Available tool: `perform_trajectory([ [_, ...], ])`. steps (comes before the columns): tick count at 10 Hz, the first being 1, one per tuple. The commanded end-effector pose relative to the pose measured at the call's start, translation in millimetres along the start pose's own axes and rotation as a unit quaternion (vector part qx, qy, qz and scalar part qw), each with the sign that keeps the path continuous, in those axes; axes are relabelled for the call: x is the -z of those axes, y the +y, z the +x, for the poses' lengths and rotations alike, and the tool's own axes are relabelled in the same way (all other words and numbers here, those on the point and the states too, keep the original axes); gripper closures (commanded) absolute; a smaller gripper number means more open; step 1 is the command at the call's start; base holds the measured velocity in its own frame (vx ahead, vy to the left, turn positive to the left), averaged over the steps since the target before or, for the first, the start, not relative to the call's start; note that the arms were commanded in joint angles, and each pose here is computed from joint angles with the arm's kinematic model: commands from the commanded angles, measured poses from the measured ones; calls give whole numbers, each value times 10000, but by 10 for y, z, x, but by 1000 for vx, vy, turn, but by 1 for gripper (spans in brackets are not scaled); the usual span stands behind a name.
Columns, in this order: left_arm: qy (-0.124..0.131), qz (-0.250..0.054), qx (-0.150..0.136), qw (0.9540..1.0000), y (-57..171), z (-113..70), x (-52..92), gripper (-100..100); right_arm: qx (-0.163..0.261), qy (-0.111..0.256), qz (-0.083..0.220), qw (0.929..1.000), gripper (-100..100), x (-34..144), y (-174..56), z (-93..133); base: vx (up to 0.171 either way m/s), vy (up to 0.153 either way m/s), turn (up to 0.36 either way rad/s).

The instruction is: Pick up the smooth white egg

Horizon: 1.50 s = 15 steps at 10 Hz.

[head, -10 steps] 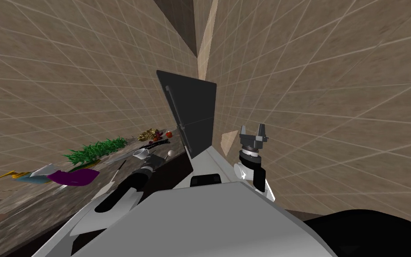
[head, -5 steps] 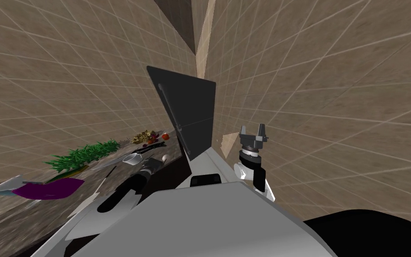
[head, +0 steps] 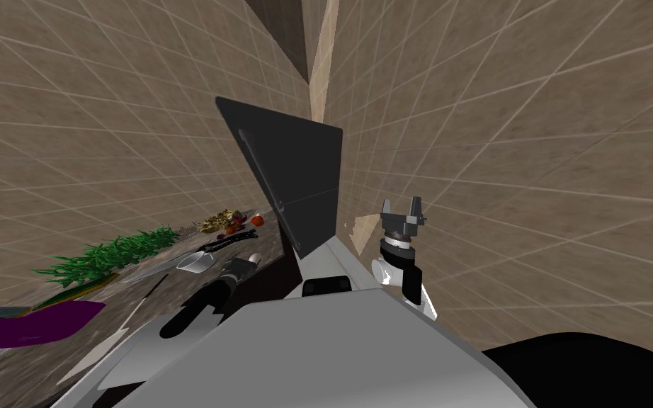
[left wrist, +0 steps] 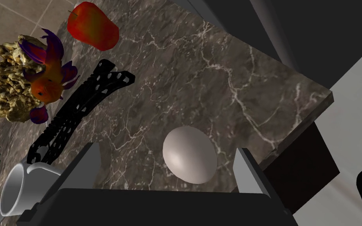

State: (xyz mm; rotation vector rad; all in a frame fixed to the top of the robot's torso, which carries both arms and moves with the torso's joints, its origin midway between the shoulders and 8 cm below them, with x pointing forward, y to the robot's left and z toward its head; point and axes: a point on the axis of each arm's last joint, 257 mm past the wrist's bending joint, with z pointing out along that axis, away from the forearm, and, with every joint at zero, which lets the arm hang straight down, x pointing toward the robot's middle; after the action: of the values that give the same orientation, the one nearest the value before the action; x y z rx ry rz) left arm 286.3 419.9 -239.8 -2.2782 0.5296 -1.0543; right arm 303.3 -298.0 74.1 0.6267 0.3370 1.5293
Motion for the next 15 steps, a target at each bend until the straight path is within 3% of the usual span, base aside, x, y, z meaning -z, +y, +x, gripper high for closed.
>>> perform_trajectory([
  [1,-324,-7,109,9994,37,-195,11,-100,0,0,0,10000,0,0,0,0,179,-35,13],
  [2,-346,-5,189,9992,38,-206,12,-100,0,0,0,10000,0,0,0,0,124,-21,5],
  [4,-759,12,319,9966,75,-476,43,-100,0,0,0,10000,0,0,0,0,110,-34,8],
  [5,-758,16,372,9964,75,-476,43,-100,0,0,0,10000,0,0,0,0,117,-29,6],
  [11,-1764,31,698,9818,254,-1186,187,-100,0,0,0,10000,0,0,0,0,104,2,19],
  [12,-1638,42,669,9842,226,-1110,173,-100,0,1,0,10000,0,0,0,0,22,17,7],
  [13,-1666,42,681,9837,232,-1130,177,0,0,1,-1,10000,0,0,0,0,5,2,-2],
  [14,-1730,129,721,9822,164,-1156,84,-100,0,0,-1,10000,0,-1,0,0,-61,8,-144],
  [15,-1857,197,757,9795,114,-1234,23,-100,-1,1,-1,10000,0,-1,0,1,-137,17,-322],
])
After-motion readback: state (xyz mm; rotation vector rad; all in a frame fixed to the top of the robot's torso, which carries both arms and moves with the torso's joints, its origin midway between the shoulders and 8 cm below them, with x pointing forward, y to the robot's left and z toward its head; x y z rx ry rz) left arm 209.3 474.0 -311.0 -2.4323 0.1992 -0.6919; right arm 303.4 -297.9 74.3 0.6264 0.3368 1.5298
